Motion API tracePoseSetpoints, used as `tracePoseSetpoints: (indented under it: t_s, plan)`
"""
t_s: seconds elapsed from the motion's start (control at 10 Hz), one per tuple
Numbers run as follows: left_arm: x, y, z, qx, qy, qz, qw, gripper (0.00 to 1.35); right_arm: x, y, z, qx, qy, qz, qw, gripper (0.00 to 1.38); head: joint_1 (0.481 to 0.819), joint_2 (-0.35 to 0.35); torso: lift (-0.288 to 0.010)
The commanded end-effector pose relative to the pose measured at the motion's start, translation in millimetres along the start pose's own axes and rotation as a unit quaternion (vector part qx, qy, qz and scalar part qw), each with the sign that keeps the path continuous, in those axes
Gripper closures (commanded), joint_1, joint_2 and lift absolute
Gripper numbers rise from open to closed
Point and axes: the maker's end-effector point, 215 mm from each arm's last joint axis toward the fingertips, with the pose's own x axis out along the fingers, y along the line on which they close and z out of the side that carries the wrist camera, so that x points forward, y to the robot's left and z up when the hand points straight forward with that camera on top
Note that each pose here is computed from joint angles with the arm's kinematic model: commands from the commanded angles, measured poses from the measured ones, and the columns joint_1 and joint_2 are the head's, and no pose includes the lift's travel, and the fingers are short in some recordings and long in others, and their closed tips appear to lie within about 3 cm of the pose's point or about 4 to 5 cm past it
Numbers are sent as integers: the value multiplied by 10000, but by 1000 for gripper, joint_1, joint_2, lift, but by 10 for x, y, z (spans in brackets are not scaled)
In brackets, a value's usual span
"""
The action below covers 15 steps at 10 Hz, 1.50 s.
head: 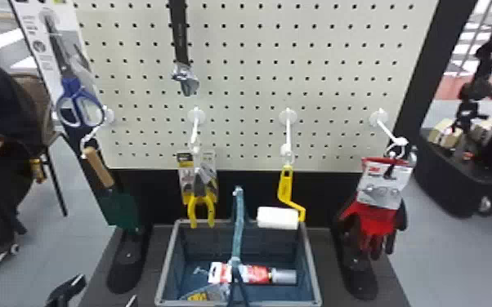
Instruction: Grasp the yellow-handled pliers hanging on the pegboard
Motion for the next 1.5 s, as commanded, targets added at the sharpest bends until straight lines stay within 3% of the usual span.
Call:
tracePoseSetpoints:
  t_s: [0.0, 0.4, 0.7, 0.9, 1.1, 1.2, 1.4]
  plan:
    - [330, 64, 40, -68, -166, -229, 9996, 265, 0, 0, 0, 0, 0, 0, 10000, 269, 549, 0, -100]
    - [1091, 137, 327, -215, -434, -912, 9947, 265, 28, 6, 6, -4, -19, 5, 10000, 269, 549, 0, -100]
    - [1634, -16, 638, -224, -546, -1716, 9834, 242, 73, 26, 10, -5, -44, 15, 10000, 269, 549, 0, -100]
    - [1848, -71, 747, -232, -431, -2326, 9714, 206, 95, 61, 0, 14, -46, 40, 10000, 269, 549, 0, -100]
    - [1983, -270, 688, -410, -170, -3114, 9492, 179, 109, 79, -16, 22, -40, 52, 10000, 269, 549, 0, -100]
    - [2035, -357, 735, -288, -62, -3366, 9412, 176, 127, 100, -19, 24, -46, 69, 10000, 269, 549, 0, -100]
    - [2058, -457, 736, -254, -12, -3566, 9339, 193, 146, 104, -19, 18, -54, 73, 10000, 269, 549, 0, -100]
